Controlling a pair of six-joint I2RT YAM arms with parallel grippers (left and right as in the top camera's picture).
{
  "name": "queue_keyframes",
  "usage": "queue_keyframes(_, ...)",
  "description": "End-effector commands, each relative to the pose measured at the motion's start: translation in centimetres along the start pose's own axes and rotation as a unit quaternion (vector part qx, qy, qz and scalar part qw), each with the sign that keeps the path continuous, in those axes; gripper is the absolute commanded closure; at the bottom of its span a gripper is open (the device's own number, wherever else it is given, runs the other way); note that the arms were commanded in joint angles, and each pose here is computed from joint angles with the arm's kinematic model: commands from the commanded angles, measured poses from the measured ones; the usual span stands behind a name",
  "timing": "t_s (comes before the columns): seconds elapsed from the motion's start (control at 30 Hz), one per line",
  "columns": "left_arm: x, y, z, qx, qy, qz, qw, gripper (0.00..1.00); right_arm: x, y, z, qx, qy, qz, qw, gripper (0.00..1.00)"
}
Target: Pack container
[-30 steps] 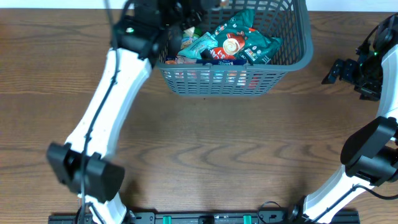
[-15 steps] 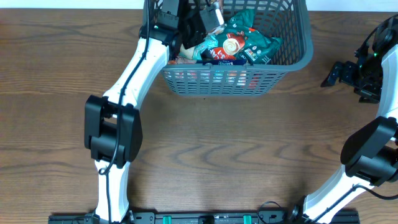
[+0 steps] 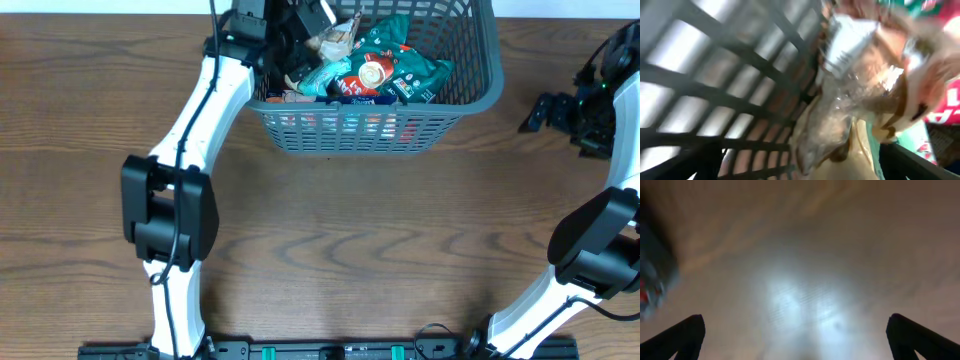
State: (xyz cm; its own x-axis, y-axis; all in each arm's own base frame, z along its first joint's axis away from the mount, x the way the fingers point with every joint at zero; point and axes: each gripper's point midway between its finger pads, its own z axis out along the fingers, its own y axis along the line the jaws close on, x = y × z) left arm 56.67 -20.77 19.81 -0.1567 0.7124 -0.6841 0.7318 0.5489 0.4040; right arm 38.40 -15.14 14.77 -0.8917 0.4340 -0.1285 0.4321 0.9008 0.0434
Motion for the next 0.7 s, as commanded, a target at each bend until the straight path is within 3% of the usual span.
queue_keyframes(0.0, -5.1, 3.7, -7.5, -0.075, -0.046, 0.0, 0.996, 0.02, -1.7, 1.4, -0.2, -0.031, -0.034, -0.012, 0.999, 0.01)
queue_keyframes(0.17, -6.2, 6.2, -14.5, -0.152, -0.03, -0.036, 0.987, 0.02, -5.7, 3.2, -4.4, -0.068, -0.127, -0.028, 0.989, 0.01)
queue_keyframes(0.3, -3.3, 6.5, -19.5, -0.181, 0.026, -0.124, 0.975, 0.01, -8.1, 5.0, -11.1, -0.074, -0.216, -0.077, 0.97, 0.01)
queue_keyframes(0.37, -0.8, 6.7, -22.1, -0.201, 0.06, -0.204, 0.956, 0.02, -8.0, 6.1, -14.2, -0.075, -0.247, -0.102, 0.961, 0.01)
queue_keyframes(0.53, 6.3, 4.8, -29.0, -0.223, 0.147, -0.389, 0.881, 0.02, -4.9, 8.4, -19.6, -0.087, -0.272, -0.128, 0.95, 0.01)
queue_keyframes(0.67, 9.5, 3.0, -32.7, -0.229, 0.189, -0.425, 0.855, 0.01, -1.0, 8.8, -22.5, -0.099, -0.27, -0.114, 0.951, 0.01)
